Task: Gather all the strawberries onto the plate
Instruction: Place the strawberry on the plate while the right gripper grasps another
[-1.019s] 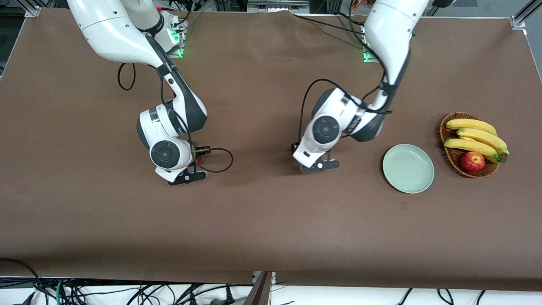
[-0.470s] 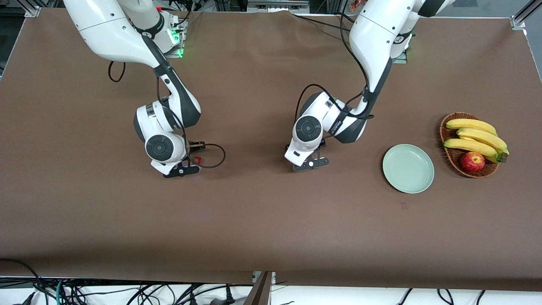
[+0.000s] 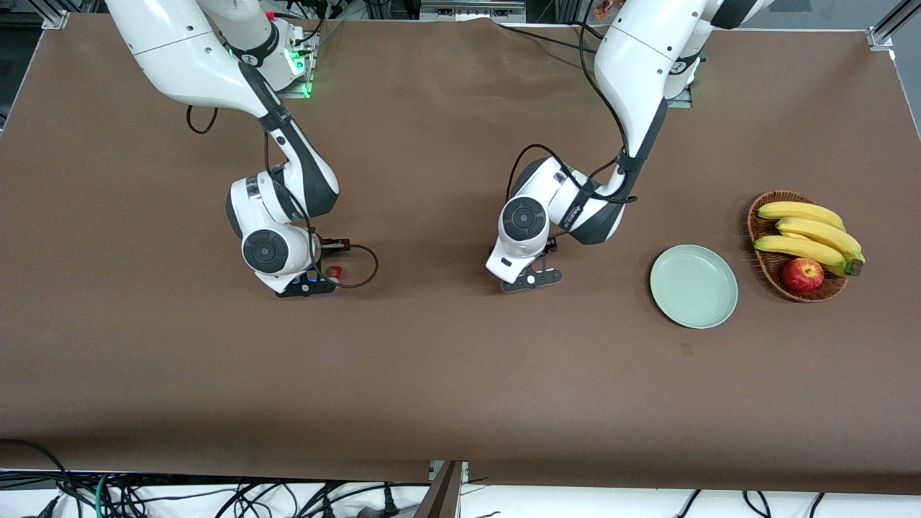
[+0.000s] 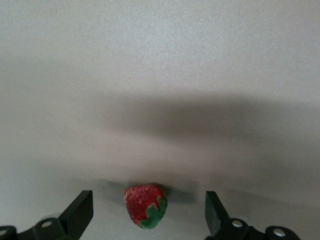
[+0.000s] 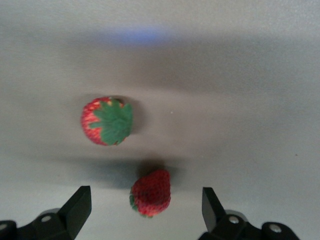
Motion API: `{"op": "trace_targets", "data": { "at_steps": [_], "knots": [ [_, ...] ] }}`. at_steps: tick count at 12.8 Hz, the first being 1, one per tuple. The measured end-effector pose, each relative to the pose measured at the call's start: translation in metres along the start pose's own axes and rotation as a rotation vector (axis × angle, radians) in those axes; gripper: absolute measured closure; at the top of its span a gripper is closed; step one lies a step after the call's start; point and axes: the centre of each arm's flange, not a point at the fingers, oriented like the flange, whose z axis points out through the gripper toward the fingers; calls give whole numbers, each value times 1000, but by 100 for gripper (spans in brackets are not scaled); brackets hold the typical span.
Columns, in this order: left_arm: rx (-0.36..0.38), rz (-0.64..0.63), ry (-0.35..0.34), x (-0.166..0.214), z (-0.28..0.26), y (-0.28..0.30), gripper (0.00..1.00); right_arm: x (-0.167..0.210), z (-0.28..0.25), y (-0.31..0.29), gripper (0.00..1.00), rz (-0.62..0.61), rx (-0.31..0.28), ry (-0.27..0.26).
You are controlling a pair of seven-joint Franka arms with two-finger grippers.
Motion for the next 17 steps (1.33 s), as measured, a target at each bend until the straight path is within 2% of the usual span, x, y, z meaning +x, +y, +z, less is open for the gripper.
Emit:
{"op": "trace_targets", "data": {
  "at_steps": [2,3,5,6,7,9,11,13,15,17],
  "knots": [
    [6,0,-6,-1,4,-2,24,-2,9,3,33,6,3,8],
    [12,0,-11,-3,7,-3,25,-2,10,3,45,7,7,9],
    [10,2,-11,-4,7,-2,48,-4,7,2,66,9,11,14],
    [11,2,-11,-4,7,-2,61,-4,6,2,66,10,11,15],
    [12,2,-11,-4,6,-3,64,-4,5,2,66,10,12,17],
    [17,-1,-14,-3,5,-5,64,-4,1,2,66,10,13,23],
    [71,2,-38,1,-7,-16,64,-6,-11,-10,66,27,24,43],
    [132,41,-53,16,-36,-45,64,-12,-24,-47,66,95,53,67],
    [140,104,-81,44,-62,-90,64,-20,-32,-92,66,182,100,95],
    [117,182,-106,75,-76,-139,64,-26,-42,-152,66,299,169,145]
  ]
}}
